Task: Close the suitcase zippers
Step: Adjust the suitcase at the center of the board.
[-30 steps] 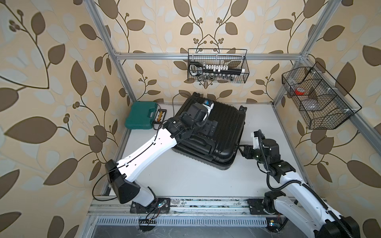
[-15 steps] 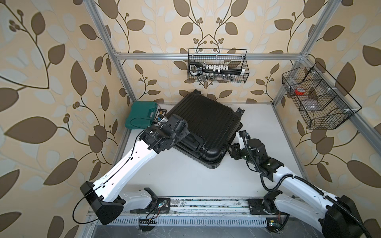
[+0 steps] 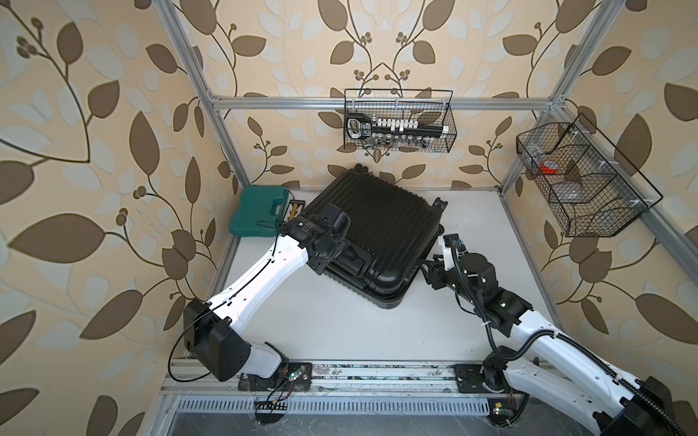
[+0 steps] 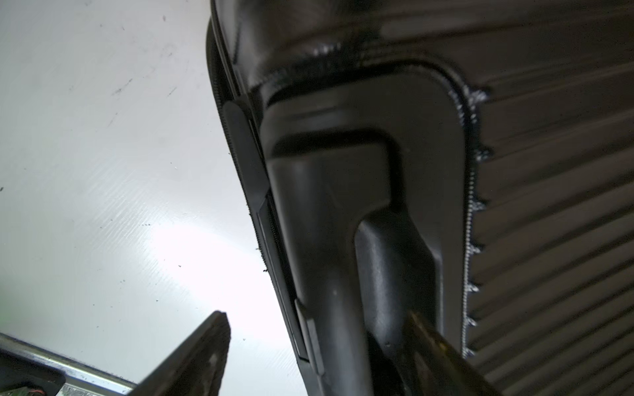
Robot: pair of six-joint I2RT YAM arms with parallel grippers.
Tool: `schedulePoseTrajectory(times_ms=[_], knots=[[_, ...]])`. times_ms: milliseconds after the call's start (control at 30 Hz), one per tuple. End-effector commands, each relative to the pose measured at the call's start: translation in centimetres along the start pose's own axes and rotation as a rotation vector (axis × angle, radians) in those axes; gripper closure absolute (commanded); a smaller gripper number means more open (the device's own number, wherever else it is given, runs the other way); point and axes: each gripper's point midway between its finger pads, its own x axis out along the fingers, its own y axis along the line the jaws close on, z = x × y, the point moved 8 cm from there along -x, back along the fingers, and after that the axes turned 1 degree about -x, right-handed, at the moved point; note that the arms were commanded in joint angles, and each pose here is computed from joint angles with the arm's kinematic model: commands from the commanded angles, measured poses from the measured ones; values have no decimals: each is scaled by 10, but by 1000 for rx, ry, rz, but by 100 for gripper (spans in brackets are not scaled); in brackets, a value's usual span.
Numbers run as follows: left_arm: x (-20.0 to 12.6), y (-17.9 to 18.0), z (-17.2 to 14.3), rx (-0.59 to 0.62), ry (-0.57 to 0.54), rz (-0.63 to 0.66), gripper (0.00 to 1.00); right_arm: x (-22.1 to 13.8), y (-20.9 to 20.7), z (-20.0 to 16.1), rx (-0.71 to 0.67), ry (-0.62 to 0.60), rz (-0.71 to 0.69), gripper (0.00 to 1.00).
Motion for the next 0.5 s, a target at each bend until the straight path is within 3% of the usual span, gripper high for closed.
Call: schedulePoseTrajectory(times_ms=[0, 167, 467], knots=[[4, -8, -2, -1, 41, 6, 22, -10, 0, 13, -25, -20, -31, 41], [15, -10, 2, 37, 28, 54, 36, -20, 1, 29, -45, -40, -57, 40], [36, -26, 21, 227, 17, 104, 65, -31, -8, 50, -69, -42, -126, 39]])
